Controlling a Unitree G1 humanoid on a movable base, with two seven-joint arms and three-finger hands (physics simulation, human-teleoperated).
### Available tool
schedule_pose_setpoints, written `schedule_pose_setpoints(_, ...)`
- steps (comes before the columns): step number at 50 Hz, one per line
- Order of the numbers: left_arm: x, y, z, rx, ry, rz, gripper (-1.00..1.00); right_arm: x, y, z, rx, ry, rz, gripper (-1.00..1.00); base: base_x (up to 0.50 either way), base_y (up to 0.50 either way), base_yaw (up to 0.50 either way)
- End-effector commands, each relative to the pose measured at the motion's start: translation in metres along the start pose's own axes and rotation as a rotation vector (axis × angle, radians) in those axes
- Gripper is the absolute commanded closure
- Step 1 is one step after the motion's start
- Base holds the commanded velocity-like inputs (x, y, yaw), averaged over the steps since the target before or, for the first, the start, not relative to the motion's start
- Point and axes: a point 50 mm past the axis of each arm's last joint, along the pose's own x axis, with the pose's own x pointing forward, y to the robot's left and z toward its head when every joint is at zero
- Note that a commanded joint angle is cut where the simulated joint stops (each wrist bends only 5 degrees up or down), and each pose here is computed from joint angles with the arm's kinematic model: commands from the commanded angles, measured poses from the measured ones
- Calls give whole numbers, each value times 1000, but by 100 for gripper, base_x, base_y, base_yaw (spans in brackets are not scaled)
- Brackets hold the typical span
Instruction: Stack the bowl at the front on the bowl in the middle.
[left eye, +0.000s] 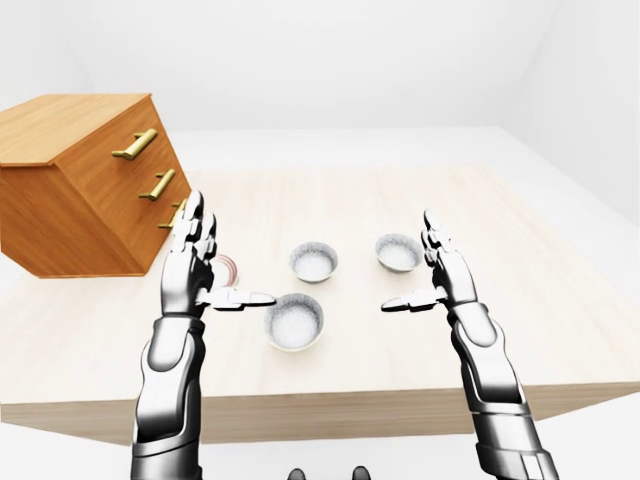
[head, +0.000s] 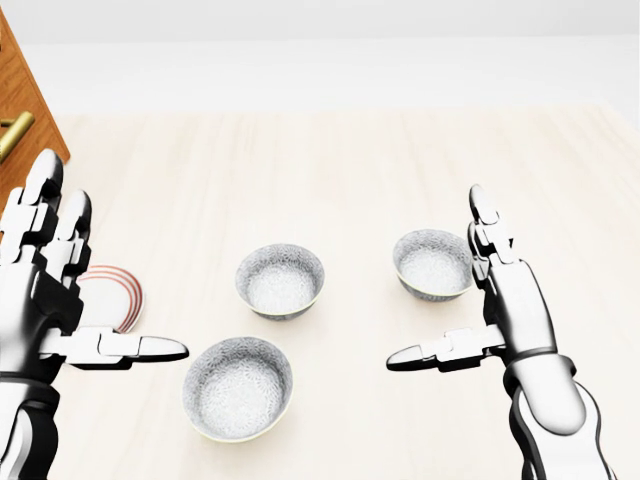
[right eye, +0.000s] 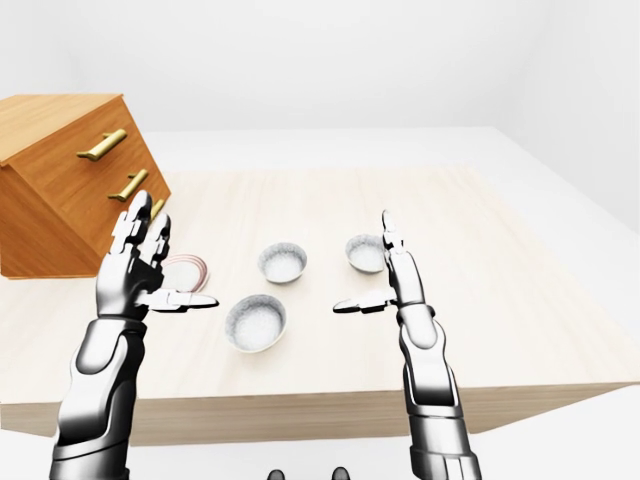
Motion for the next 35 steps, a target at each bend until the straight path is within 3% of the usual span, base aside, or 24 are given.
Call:
schedule_pose_setpoints(1, 0, 4, 2, 4, -9, 6, -100, 1, 3, -4, -10, 20, 8, -100, 27, 0, 0)
schedule_pose_setpoints(22, 0, -1, -3, 16, 17, -11, -100, 1, 8, -21, 2, 92, 25, -100, 25, 0, 0)
schedule_pose_setpoints(35, -4, -1, -3, 24, 16, -20, -100, 1, 12, -29, -85, 115, 17, -100, 8, 0, 0)
